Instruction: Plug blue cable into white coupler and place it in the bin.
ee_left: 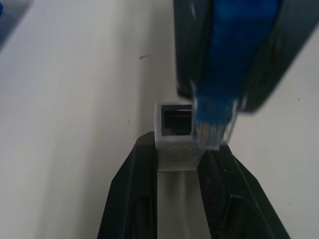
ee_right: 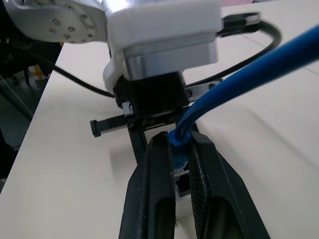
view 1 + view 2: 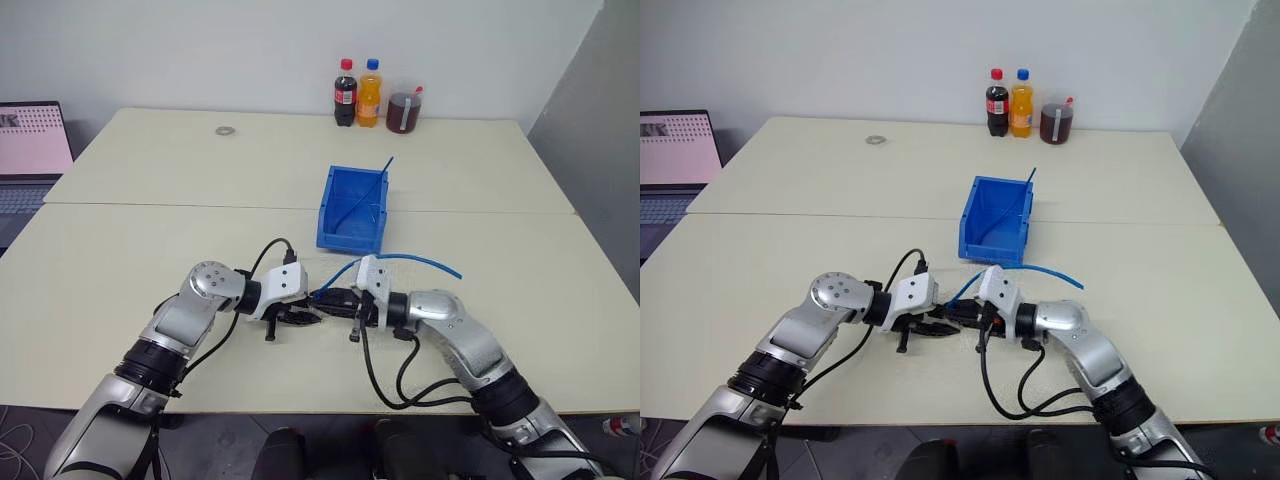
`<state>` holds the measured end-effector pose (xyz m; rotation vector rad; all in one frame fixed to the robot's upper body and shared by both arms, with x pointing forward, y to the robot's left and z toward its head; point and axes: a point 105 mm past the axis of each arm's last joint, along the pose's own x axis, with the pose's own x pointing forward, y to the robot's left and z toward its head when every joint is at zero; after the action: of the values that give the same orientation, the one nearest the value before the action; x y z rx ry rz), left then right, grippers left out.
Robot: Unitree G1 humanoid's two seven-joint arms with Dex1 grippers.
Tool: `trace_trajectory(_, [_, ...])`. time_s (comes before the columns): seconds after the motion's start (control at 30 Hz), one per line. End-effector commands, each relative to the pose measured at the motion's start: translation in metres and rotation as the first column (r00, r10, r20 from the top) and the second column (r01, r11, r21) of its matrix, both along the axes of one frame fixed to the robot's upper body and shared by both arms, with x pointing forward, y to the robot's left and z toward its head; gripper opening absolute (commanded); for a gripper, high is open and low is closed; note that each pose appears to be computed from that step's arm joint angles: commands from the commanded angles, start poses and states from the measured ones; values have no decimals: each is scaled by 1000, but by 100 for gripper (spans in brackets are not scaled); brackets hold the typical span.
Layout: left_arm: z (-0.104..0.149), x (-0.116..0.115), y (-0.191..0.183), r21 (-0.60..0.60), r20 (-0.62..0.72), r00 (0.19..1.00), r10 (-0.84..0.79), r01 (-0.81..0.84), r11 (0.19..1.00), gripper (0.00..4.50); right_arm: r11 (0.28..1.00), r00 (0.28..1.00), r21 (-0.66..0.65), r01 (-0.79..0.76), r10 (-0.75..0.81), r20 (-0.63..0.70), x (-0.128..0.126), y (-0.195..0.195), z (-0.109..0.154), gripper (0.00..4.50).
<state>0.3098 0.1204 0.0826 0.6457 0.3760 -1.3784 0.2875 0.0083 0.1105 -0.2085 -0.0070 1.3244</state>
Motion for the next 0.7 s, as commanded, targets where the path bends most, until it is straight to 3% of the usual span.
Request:
trace_trajectory(0.03, [-10, -6, 4, 35, -35, 999, -8, 9, 999, 78, 1000, 998, -8, -3, 3, 59, 4, 0, 5, 11])
trace_trajectory(0.7, [-11, -7, 6, 46, -42, 999, -17, 19, 999, 78, 1000, 997, -17, 9, -8, 71, 9, -10, 4, 11])
